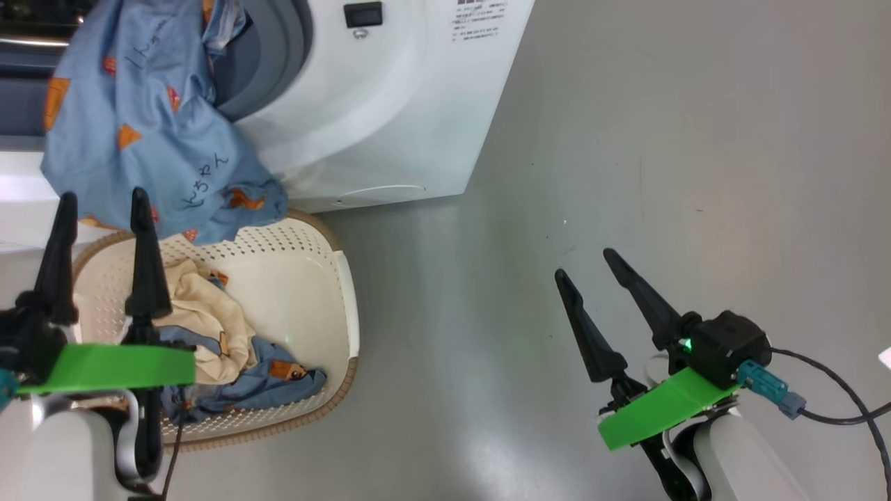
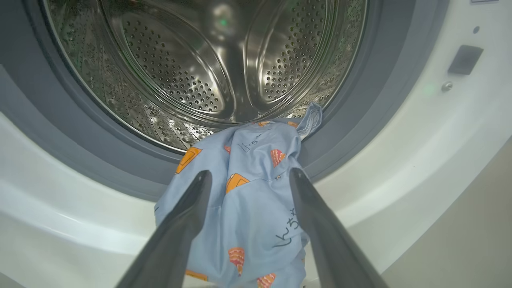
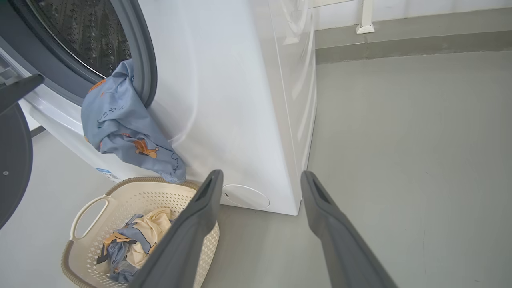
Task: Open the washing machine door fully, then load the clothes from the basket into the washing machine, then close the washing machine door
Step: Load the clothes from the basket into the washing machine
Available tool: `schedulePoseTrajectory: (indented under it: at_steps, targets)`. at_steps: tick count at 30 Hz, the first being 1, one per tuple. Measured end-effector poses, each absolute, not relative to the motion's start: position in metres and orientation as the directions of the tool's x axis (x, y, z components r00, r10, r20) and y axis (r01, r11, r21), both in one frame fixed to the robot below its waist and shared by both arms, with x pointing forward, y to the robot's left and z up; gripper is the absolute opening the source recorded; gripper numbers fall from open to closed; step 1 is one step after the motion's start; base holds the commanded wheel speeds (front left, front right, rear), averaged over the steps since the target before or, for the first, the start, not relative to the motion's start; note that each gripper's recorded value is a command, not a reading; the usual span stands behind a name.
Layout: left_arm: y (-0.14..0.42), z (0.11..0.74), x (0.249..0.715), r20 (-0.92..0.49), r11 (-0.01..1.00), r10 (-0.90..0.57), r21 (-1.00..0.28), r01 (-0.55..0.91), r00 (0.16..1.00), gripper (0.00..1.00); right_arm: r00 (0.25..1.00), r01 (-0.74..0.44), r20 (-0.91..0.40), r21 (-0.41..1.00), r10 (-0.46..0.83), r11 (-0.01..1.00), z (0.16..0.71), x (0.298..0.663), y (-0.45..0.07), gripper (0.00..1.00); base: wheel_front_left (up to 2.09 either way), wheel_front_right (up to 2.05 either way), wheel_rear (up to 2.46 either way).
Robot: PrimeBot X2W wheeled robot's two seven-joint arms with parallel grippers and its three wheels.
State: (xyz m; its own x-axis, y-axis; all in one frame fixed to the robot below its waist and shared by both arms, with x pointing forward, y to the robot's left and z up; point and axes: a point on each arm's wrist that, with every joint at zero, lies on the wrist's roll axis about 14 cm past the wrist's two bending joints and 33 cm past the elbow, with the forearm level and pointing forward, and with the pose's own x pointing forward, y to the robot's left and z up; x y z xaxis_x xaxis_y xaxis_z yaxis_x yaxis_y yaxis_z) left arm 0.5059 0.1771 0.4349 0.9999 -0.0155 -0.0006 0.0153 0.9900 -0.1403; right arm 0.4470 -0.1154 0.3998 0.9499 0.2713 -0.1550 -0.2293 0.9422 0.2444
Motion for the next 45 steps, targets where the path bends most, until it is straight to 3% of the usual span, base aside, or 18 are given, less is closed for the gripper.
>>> schedulePoseTrajectory:
  at_steps: [27,45]
  targets:
    - [0.194,0.387,0.444,-0.189,0.993,0.037,-0.100,-0.056,0.981,1.00,0.953,-0.227,-0.148,0.234,0.266,0.945,0.404,0.446,-0.121,1.00,0.00,0.00,0.00]
    - [0.197,0.377,0.434,-0.229,0.992,0.052,-0.098,-0.076,0.972,1.00,0.953,-0.228,-0.145,0.234,0.266,0.945,0.405,0.447,-0.121,1.00,0.00,0.00,0.00]
